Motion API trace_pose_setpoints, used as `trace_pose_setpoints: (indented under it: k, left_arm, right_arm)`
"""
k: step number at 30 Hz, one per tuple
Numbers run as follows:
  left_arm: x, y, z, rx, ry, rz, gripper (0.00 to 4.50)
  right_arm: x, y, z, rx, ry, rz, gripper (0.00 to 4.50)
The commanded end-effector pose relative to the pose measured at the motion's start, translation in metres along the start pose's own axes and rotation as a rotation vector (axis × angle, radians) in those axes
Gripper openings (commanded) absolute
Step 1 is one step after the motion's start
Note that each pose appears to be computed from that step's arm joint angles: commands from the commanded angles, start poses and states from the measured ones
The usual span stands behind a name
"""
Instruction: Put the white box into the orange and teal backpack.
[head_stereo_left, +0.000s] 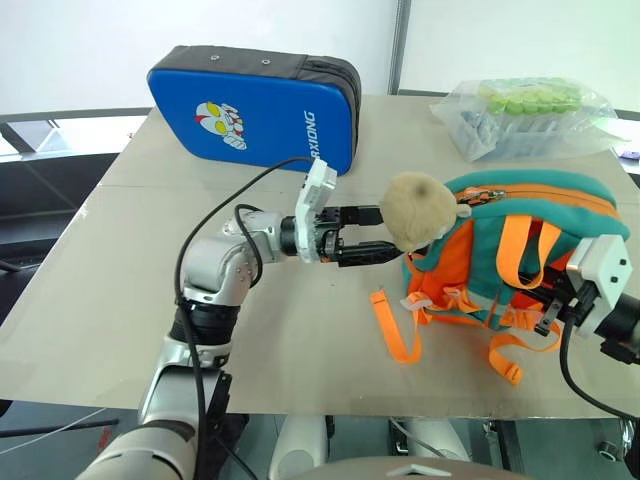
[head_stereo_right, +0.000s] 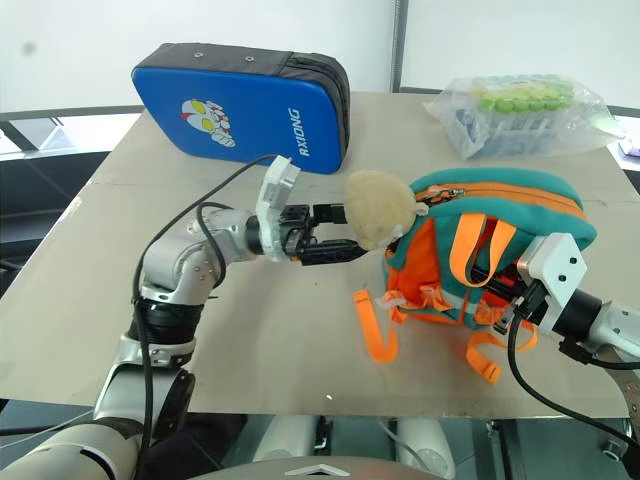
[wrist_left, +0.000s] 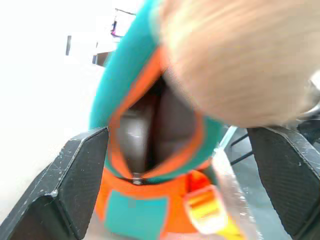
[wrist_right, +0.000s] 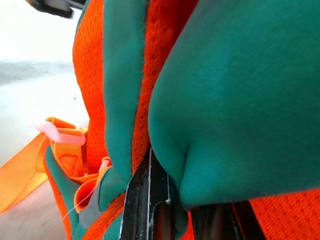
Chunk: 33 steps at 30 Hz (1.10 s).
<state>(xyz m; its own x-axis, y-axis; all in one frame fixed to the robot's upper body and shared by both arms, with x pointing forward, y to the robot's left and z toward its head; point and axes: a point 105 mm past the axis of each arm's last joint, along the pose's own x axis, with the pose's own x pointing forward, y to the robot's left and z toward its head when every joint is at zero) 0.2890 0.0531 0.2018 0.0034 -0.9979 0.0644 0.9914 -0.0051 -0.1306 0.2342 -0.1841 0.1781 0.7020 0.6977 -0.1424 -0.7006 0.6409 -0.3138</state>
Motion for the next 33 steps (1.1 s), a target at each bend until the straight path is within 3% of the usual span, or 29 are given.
trace_pose_setpoints:
  k: [1, 13, 14, 17, 18, 20, 21, 24, 26, 29, 32, 33]
  left_arm:
    - [0.003, -0.011, 0.017, 0.052, -0.043, -0.016, 4.48]
    - [0.031, -0.001, 0.021, -0.021, -0.080, -0.024, 4.48]
    - [0.032, 0.000, 0.020, -0.017, -0.077, -0.024, 3.99]
    - [0.032, 0.009, 0.020, 0.027, -0.077, 0.017, 3.06]
    - [0.029, 0.014, 0.020, 0.041, -0.082, 0.044, 2.38]
    - [0.020, 0.032, 0.020, 0.126, -0.082, 0.160, 1.74]
    - [0.016, 0.039, 0.019, 0.168, -0.075, 0.206, 1.20]
    - [-0.008, 0.065, 0.024, 0.228, -0.126, 0.395, 0.54]
    - [-0.026, 0.077, 0.024, 0.252, -0.156, 0.515, 0.15]
    - [-0.044, 0.084, 0.015, 0.247, -0.177, 0.633, 0.11]
    - [-0.051, 0.077, -0.019, 0.140, -0.118, 0.627, 0.11]
    - [-0.052, 0.074, -0.041, 0.060, -0.071, 0.625, 0.11]
  right_arm:
    - [0.004, 0.003, 0.001, -0.003, 0.000, 0.019, 0.00]
    - [0.006, 0.004, 0.005, 0.000, -0.010, -0.001, 0.00]
    - [0.006, 0.004, 0.005, 0.001, -0.012, -0.008, 0.00]
    - [0.006, -0.004, 0.012, 0.051, -0.066, -0.092, 0.00]
    - [0.006, -0.009, 0.015, 0.073, -0.088, -0.131, 0.00]
    - [0.003, -0.023, 0.018, 0.106, -0.126, -0.235, 0.00]
    - [0.001, -0.028, 0.019, 0.117, -0.135, -0.272, 0.00]
    - [-0.007, -0.049, 0.015, 0.153, -0.146, -0.427, 0.00]
    - [-0.014, -0.060, 0.011, 0.171, -0.150, -0.509, 0.00]
    - [-0.019, -0.072, 0.009, 0.201, -0.171, -0.595, 0.00]
    - [-0.023, -0.084, 0.010, 0.214, -0.195, -0.689, 0.00]
    - [-0.024, -0.091, 0.010, 0.218, -0.208, -0.736, 0.00]
